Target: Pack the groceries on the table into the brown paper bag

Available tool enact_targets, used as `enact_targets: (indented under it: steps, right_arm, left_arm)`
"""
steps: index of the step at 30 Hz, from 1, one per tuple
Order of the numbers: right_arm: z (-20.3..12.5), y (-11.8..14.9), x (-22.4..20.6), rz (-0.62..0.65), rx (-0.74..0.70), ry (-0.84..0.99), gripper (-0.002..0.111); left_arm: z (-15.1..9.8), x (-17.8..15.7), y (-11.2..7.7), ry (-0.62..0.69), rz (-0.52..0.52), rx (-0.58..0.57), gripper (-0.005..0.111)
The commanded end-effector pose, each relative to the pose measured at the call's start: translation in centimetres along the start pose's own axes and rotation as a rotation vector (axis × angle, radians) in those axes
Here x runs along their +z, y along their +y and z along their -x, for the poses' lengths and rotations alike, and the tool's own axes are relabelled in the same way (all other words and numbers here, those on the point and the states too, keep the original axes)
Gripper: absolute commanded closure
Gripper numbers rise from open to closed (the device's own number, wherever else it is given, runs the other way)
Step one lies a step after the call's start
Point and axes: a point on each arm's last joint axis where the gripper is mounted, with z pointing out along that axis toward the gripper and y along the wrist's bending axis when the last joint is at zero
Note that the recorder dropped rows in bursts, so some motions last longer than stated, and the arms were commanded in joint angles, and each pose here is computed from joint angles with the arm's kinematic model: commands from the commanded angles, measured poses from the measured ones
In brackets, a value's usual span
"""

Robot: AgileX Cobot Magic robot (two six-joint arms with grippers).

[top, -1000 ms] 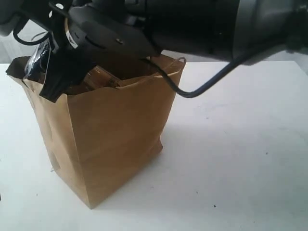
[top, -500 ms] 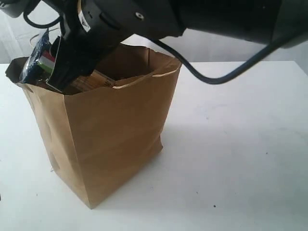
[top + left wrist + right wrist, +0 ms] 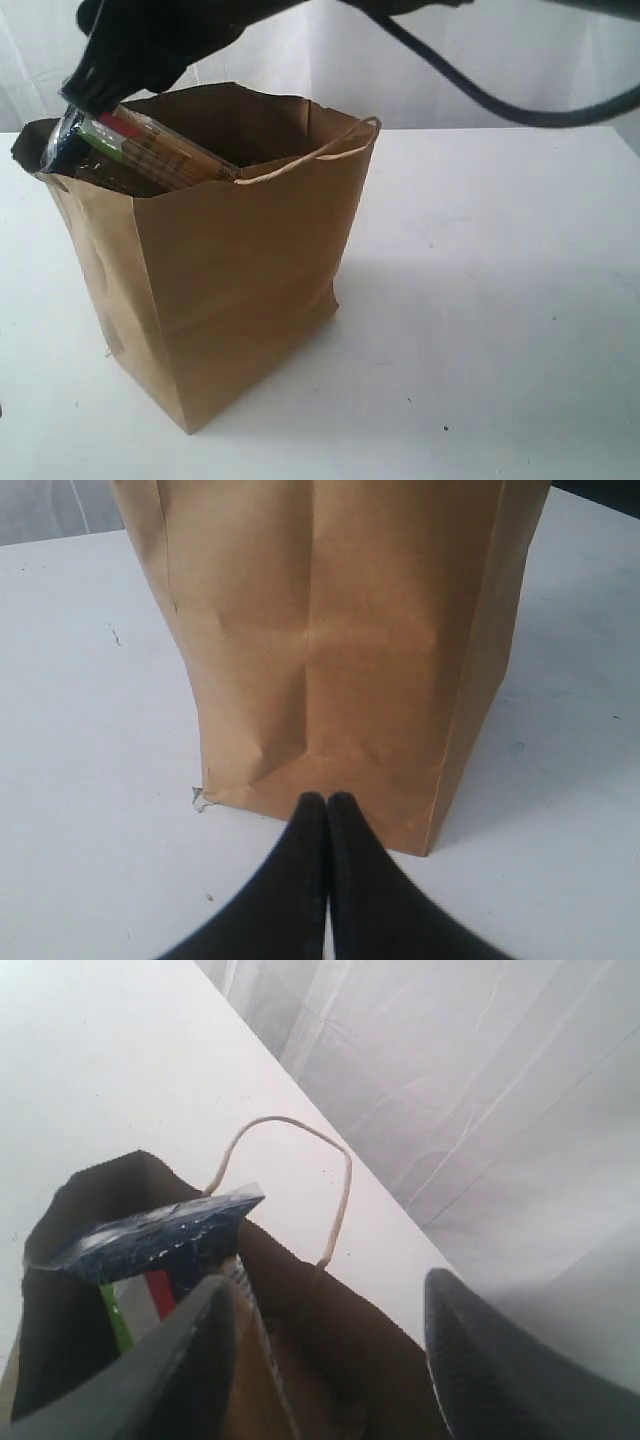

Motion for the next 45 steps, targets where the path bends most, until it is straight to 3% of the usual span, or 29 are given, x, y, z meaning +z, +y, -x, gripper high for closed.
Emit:
enact_targets:
  steps: [1,11,16,27,35,45]
  right_arm:
    - [0.2,-0.8,-1.3,-0.024,0.053,-0.029,0.066]
    - [-1.9,-0.1,-3.2,0.018,0.063,-0.091,0.094]
    - [-2.5,0.1,-3.8,0.051,0.157,-0.163,0.108]
    - [-6.7,-1.4,-5.9,0.032,0.290,-0.165,0.108]
    - [-11.4,-4.6,-8.8,-0.110,0.355,-0.119,0.108]
    - [-16.6,-6.2,-13.3,-0.263,0.472,-0.120,0.108]
  left_arm:
    - [0.0,0.0,0.0,-0.006,0.001,-0.007,0.106]
    - [0.0,0.0,0.0,-0.006,0.001,-0.007,0.106]
    - [0.0,0.0,0.0,-0.006,0.001,-0.007,0.106]
    - [0.0,0.0,0.0,-0.006,0.001,-0.007,0.106]
    - [0.0,0.0,0.0,-0.006,0.001,-0.007,0.106]
    - [0.0,0.0,0.0,-0.006,0.001,-0.007,0.106]
